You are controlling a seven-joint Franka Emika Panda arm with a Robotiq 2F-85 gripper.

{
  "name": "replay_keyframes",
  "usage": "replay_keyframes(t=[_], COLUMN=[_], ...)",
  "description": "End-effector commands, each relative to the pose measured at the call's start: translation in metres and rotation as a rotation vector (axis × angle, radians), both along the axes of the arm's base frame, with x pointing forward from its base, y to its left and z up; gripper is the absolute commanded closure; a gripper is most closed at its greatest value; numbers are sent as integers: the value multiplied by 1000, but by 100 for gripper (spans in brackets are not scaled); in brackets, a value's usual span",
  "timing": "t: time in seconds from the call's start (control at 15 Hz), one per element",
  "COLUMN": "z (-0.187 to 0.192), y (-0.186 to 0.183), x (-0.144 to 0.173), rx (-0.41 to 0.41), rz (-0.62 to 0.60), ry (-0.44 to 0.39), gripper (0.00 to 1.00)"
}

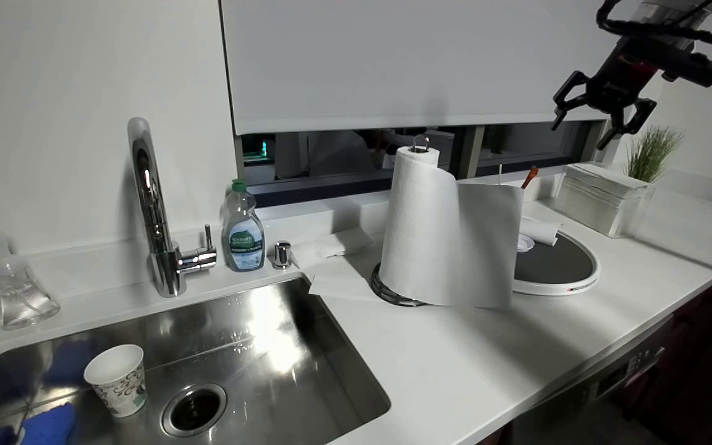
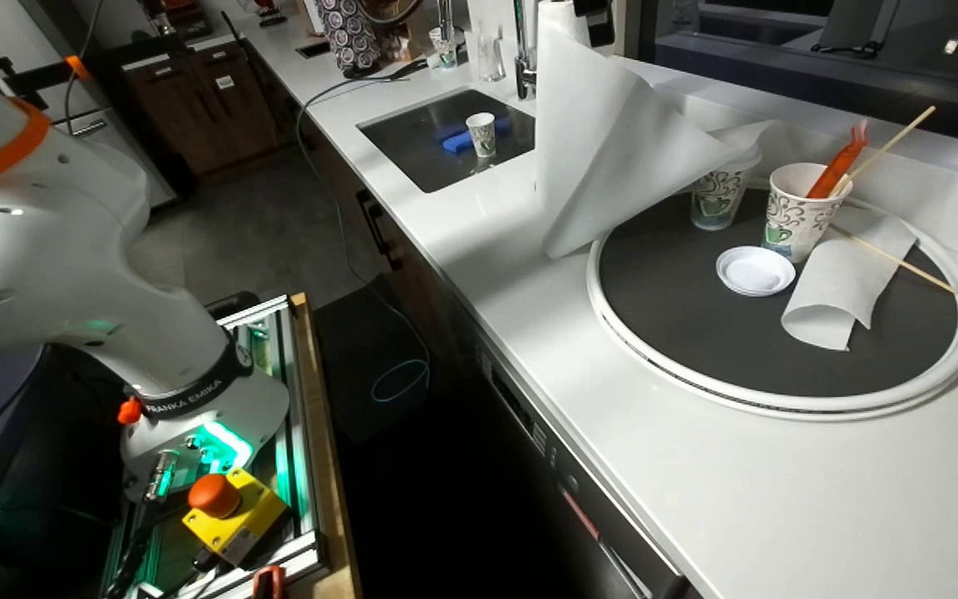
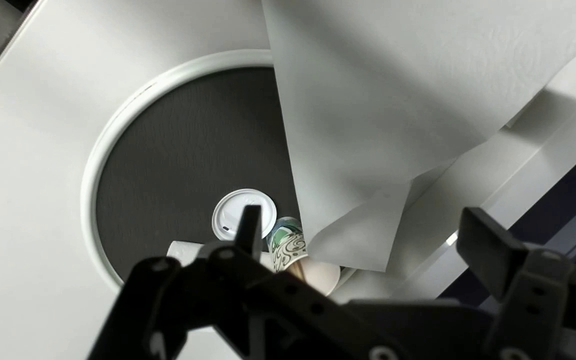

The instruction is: Wrap the paper towel roll around itself.

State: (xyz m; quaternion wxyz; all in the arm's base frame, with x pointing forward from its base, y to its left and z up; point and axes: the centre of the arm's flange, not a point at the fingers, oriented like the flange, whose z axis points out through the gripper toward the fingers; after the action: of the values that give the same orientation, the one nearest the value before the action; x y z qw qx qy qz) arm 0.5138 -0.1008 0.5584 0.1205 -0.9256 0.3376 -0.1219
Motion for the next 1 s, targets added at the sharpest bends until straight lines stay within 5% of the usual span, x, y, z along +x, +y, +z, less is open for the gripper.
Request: replay_keyframes(t=[0.0, 0.53, 0.93], z=[1, -63, -105], y=[0, -55, -45], x=[0, 105, 159], rx=[0, -27, -31], rz=[-1, -2, 17], ry=[1, 140, 262], gripper=[0, 0, 0])
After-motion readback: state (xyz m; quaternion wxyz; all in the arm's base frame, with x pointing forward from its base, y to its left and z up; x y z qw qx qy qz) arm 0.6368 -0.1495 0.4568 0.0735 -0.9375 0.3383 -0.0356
